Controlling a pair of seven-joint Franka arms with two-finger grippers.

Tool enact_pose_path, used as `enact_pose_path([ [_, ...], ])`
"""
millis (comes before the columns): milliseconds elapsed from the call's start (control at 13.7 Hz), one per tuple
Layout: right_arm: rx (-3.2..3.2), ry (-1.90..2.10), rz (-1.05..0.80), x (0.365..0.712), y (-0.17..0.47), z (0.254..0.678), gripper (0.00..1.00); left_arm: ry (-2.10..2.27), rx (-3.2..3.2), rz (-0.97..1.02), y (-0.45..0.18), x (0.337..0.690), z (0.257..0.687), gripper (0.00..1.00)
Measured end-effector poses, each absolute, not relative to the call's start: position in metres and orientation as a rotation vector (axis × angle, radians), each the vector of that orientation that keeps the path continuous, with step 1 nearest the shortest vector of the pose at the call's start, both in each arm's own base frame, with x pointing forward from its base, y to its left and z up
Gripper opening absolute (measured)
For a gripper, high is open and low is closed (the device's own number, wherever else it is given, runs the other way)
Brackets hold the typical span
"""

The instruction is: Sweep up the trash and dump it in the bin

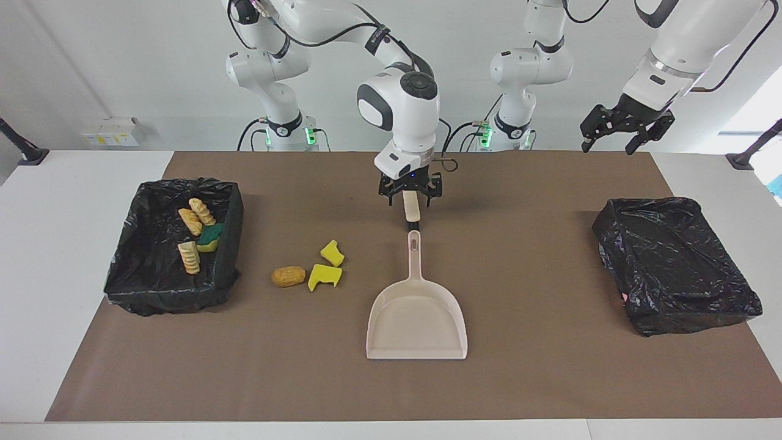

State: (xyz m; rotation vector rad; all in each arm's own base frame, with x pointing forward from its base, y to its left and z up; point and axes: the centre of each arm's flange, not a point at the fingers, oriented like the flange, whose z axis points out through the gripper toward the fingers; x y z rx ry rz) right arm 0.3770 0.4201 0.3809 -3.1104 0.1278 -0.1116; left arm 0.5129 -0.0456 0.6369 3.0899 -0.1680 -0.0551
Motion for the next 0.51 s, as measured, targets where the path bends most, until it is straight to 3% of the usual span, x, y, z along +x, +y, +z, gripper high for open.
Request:
enact_pose_path([
  [291,-3.085,0.134,-0.127,0.303,0.423,0.350,0.98,-0.102,3.035,0.093,-0.094,0.537,0.622,1.00],
  [510,-3.093,0.158,-0.109,0.280,0.419,0.326,0.92,-0.083,3.000,0.183,-0.163,0.557,0.594,1.00],
])
